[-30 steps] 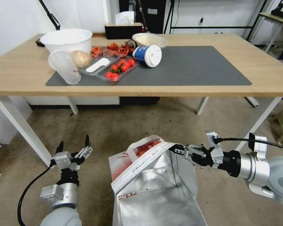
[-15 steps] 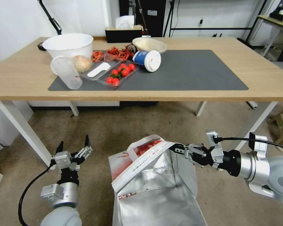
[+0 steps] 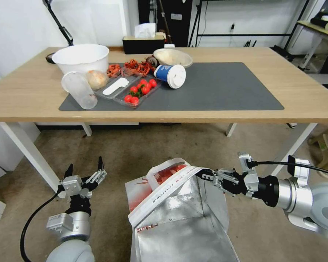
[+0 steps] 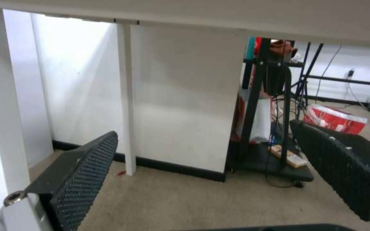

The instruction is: Pick up the food delivery bag from the floor and place it on the table.

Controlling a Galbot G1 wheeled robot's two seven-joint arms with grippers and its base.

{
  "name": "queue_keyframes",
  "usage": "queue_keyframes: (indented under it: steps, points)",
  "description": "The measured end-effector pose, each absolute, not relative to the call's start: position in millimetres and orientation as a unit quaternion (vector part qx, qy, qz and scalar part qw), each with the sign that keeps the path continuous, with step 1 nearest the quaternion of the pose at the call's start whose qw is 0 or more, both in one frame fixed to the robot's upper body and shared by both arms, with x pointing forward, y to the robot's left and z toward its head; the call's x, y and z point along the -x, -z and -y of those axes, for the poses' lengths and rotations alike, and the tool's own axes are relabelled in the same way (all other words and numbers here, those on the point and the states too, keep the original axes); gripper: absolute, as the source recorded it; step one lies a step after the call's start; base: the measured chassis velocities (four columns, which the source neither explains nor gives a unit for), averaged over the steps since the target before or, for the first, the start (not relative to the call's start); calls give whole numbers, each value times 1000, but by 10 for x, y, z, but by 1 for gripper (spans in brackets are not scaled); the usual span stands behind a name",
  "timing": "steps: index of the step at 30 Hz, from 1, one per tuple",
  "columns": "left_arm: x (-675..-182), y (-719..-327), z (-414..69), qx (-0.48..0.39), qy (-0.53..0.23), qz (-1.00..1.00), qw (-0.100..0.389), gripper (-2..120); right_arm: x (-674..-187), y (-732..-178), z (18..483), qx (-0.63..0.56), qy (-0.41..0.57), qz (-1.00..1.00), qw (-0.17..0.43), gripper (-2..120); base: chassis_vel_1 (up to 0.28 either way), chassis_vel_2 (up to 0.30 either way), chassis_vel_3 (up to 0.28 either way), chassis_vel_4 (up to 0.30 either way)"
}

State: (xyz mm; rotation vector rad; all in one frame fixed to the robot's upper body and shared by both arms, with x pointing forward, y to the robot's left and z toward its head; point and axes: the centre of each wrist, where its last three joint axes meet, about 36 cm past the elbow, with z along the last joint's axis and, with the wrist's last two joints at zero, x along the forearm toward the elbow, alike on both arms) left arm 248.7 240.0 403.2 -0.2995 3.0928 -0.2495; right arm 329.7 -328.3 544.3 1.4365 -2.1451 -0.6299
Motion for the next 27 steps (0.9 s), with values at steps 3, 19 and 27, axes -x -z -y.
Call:
queue_keyframes:
  steps: [3,19,27]
  points:
    - [-2486,-4039,-2403,97,80,-992,14,100,-3285,-5438,3275,-526,231,783,240,0,0,0,0,0]
    - [-2463,-4034,-2382,95,80,-992,14,100,-3258,-5431,3262,-527,231,781,241,0,0,0,0,0]
    - [-2454,-4047,-2385,95,81,-992,14,100,-3231,-5404,3259,-528,234,780,240,0,0,0,0,0]
